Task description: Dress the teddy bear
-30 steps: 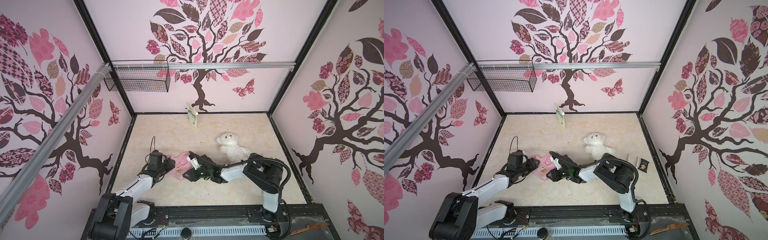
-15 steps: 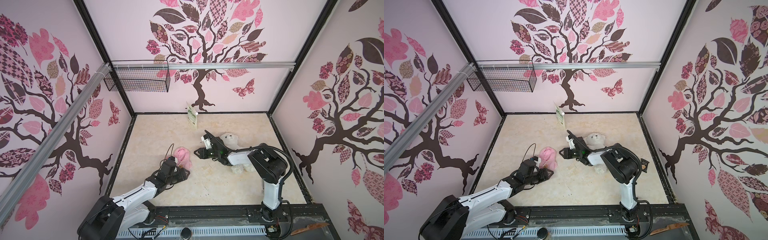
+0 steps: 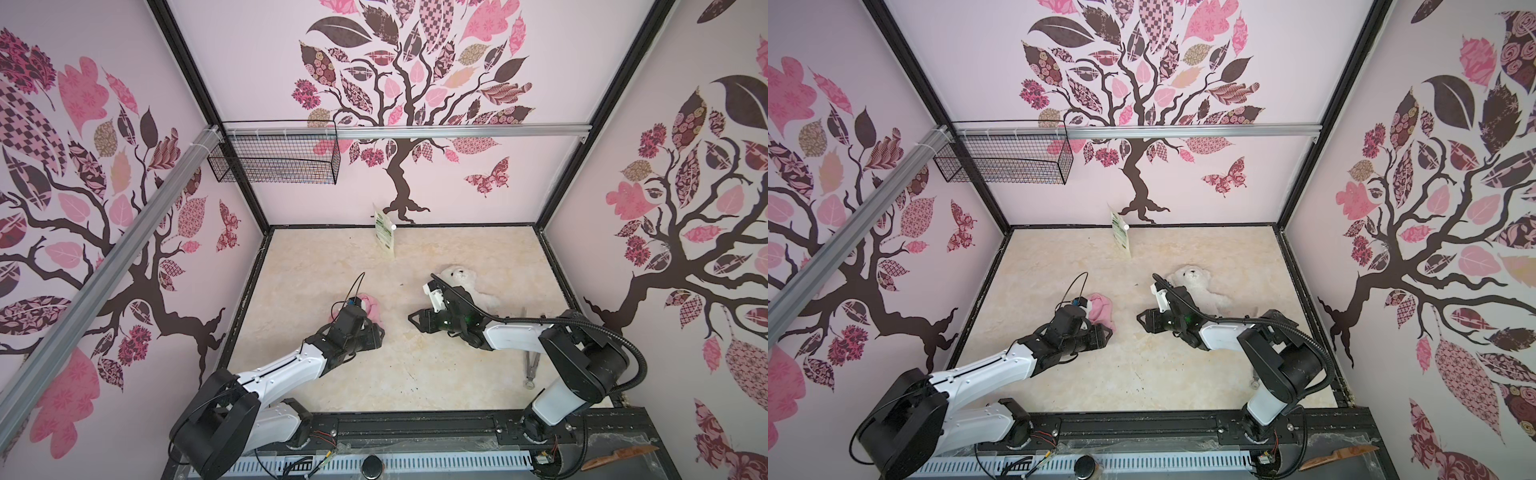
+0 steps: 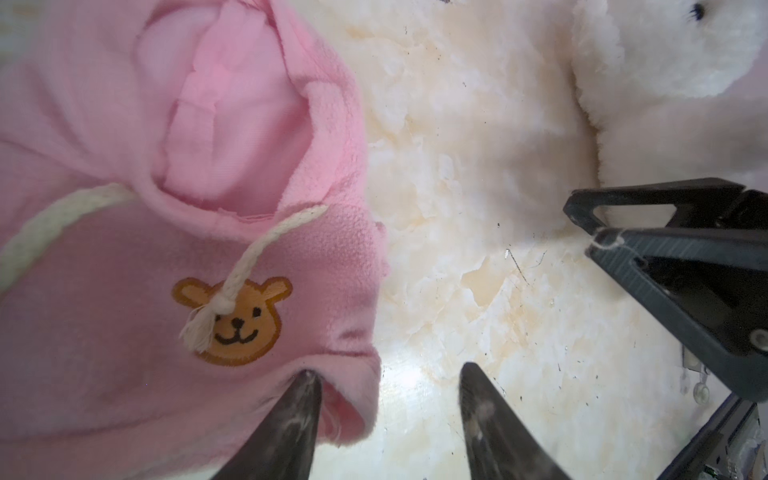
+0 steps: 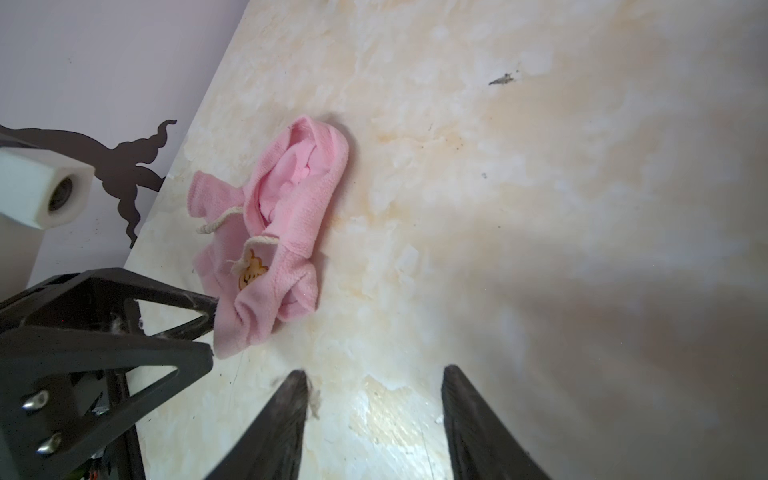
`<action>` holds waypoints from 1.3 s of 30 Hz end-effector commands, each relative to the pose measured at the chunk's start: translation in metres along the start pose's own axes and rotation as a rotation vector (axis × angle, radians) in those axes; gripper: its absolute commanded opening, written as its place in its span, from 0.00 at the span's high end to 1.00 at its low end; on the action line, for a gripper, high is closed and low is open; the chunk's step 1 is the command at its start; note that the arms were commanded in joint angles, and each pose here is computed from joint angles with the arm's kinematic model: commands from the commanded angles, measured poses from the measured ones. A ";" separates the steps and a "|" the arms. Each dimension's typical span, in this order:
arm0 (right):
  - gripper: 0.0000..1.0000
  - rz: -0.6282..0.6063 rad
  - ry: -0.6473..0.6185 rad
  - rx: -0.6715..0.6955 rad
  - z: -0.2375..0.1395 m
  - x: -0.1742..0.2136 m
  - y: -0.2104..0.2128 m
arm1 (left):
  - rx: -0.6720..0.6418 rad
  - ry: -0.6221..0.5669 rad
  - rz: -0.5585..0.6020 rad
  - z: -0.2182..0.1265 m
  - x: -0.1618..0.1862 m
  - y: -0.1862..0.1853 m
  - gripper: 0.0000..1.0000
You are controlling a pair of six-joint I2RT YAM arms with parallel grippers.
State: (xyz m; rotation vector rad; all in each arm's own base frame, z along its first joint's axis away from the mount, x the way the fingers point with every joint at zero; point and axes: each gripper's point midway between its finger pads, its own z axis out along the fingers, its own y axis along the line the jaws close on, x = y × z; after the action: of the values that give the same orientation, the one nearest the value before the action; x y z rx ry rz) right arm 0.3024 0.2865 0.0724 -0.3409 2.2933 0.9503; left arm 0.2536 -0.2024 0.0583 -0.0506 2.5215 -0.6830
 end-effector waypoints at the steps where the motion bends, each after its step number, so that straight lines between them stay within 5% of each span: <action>1: 0.43 -0.031 -0.037 0.037 -0.011 -0.008 -0.002 | 0.107 -0.016 0.018 0.011 -0.017 -0.031 0.44; 13: 0.31 -0.036 -0.255 0.294 -0.067 -0.031 -0.037 | 0.338 0.047 0.101 0.051 -0.021 -0.135 0.44; 19: 0.33 -0.086 -0.303 0.221 -0.087 -0.037 -0.018 | 0.117 -0.063 0.244 0.020 -0.034 -0.089 0.43; 25: 0.35 -0.169 -0.235 0.112 -0.060 -0.025 0.020 | -0.101 -0.077 0.388 0.005 -0.030 -0.039 0.43; 33: 0.43 -0.205 -0.075 0.058 -0.001 0.007 0.036 | -0.131 -0.125 0.212 -0.012 -0.037 0.000 0.41; 39: 0.43 -0.209 -0.005 0.084 0.033 0.020 0.023 | -0.118 -0.148 0.204 -0.023 -0.037 0.005 0.38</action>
State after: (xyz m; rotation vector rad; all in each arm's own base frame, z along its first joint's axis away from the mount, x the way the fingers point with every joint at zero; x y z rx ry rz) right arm 0.2843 0.3146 0.0555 -0.4997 2.2502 0.7402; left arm 0.2808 -0.1837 0.0932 0.1077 2.3809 -0.4155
